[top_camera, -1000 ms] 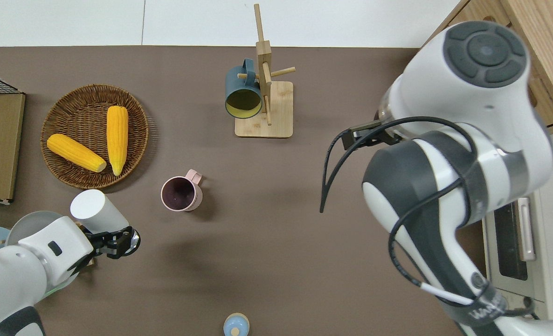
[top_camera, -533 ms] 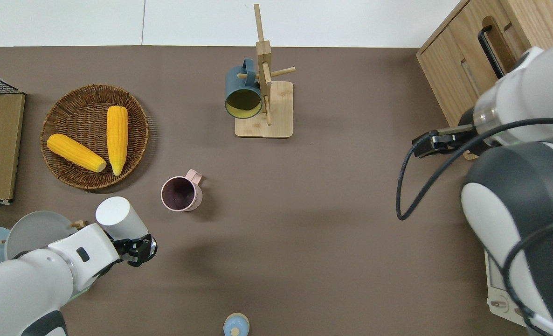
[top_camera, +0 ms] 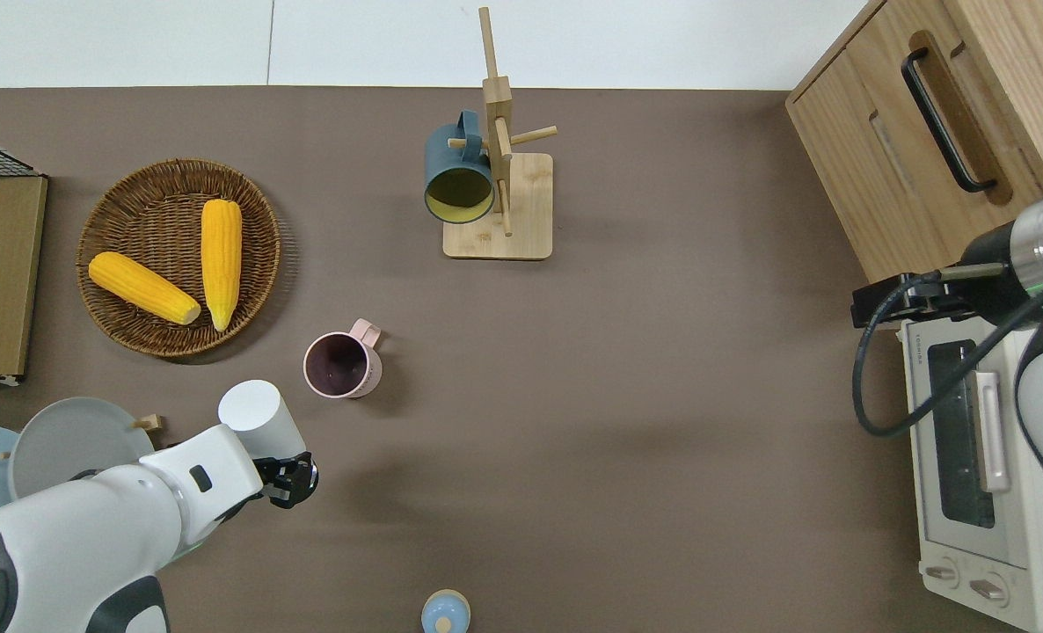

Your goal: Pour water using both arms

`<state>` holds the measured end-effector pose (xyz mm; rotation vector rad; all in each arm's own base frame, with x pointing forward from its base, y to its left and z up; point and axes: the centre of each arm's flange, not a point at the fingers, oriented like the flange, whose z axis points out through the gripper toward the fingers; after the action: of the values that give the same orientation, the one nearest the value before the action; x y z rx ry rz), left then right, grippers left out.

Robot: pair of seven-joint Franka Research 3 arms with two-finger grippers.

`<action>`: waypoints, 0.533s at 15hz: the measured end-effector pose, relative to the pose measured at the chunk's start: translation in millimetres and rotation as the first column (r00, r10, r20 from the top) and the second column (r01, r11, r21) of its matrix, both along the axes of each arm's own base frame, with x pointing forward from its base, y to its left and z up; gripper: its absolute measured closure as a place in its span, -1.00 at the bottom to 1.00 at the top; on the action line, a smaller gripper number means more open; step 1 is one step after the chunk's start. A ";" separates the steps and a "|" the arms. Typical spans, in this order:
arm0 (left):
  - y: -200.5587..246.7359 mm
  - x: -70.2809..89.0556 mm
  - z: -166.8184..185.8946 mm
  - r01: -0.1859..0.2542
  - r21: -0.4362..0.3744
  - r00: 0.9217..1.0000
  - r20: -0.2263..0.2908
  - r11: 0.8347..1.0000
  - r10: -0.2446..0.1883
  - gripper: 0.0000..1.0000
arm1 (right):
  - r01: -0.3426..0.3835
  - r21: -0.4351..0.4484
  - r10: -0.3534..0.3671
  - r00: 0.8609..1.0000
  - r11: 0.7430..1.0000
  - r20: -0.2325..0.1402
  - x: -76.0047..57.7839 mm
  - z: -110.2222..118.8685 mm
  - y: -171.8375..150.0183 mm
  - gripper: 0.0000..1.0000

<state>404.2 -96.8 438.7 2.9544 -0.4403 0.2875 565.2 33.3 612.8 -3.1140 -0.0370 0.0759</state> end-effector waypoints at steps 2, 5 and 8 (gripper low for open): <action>-2.4 1.7 -8.7 0.004 0.005 1.000 -0.020 1.000 -0.004 -0.30 | 0.001 0.004 -0.001 1.000 1.000 -0.001 -1.1 -0.2 -0.1 -0.97; -8.4 3.6 -22.4 0.017 0.015 0.999 -0.050 1.000 -0.016 -0.30 | -0.002 0.004 0.002 1.000 1.000 -0.003 -1.5 -0.8 1.7 -0.97; -11.5 7.9 -33.2 0.020 0.020 0.997 -0.076 1.000 -0.018 -0.30 | -0.009 0.004 0.009 1.000 1.000 0.006 -2.6 3.2 5.1 -0.97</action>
<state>412.1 -108.3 405.4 2.9676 -0.4641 0.1692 562.6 38.4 616.0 -3.1101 -0.0506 0.0672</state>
